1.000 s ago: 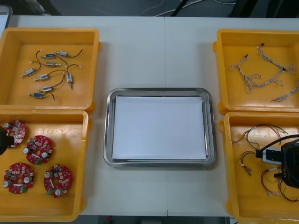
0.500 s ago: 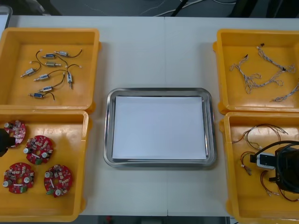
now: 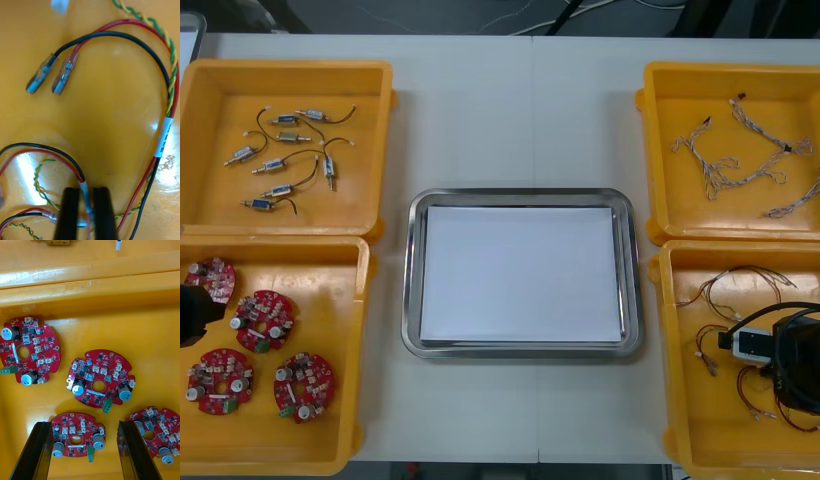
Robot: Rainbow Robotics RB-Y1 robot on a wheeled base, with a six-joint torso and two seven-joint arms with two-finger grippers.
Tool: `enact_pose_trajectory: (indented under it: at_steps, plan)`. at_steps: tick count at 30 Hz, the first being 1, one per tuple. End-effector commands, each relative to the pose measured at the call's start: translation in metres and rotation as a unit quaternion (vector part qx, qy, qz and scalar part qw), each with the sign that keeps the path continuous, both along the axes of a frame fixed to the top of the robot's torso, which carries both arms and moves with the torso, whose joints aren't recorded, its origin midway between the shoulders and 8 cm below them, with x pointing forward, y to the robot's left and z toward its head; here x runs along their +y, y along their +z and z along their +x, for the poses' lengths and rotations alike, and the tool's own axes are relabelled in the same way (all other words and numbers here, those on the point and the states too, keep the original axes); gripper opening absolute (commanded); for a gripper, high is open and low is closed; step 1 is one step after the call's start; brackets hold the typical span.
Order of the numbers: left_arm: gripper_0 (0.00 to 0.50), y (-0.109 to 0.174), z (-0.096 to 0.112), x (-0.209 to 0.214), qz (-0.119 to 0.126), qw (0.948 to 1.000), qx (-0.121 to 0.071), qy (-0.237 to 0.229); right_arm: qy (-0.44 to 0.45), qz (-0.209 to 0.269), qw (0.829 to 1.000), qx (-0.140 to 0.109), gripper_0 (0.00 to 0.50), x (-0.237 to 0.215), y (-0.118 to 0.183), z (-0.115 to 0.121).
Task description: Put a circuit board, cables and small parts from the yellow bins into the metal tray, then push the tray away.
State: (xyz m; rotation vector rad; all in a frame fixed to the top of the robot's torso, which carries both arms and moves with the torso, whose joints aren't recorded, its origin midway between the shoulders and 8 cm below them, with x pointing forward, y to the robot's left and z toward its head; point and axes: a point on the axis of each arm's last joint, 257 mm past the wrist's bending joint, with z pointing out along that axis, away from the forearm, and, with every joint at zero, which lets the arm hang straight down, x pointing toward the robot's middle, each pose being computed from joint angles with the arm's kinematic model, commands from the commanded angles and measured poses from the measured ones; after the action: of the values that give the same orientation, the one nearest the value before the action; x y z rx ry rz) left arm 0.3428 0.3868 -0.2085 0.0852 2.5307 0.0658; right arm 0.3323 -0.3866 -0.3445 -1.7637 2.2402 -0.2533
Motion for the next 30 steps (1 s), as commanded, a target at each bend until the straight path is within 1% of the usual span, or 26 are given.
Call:
enact_pose_trajectory:
  at_steps: [1,8,11,15,17,19,24,27,30]
  plan:
    - [0.500,-0.014,-0.007,0.003,0.024,0.9991,0.014,-0.033,0.000,0.006,1.000,0.015,0.000,0.005,-0.015,-0.013]
    - [0.500,-0.019,-0.003,0.005,0.029,0.9986,0.013,-0.043,0.002,0.012,1.000,0.012,0.000,0.009,-0.012,-0.010]
    - [0.500,-0.022,-0.001,0.006,0.035,0.9982,0.010,-0.047,0.002,0.015,1.000,0.011,0.000,0.010,-0.011,-0.008]
    - [0.500,-0.025,0.000,0.008,0.039,0.9978,0.011,-0.052,0.001,0.020,1.000,-0.002,0.000,0.011,0.000,-0.001]
    - [0.500,-0.026,0.000,0.006,0.040,0.9976,0.013,-0.056,-0.002,0.027,1.000,-0.004,0.000,0.011,0.006,0.000]
    - [0.500,-0.028,-0.001,0.005,0.041,0.9972,0.016,-0.060,-0.006,0.036,0.999,-0.003,0.000,0.012,0.013,-0.001]
    - [0.500,-0.035,-0.004,0.000,0.044,0.9961,0.024,-0.072,-0.014,0.060,0.998,0.014,0.000,0.012,0.029,-0.006]
    - [0.500,-0.040,-0.005,-0.003,0.047,0.9954,0.026,-0.080,-0.018,0.074,0.997,0.021,0.000,0.012,0.038,-0.008]
    - [0.500,-0.043,-0.003,-0.004,0.054,0.9946,0.023,-0.085,-0.021,0.079,0.996,0.021,0.000,0.010,0.048,-0.006]
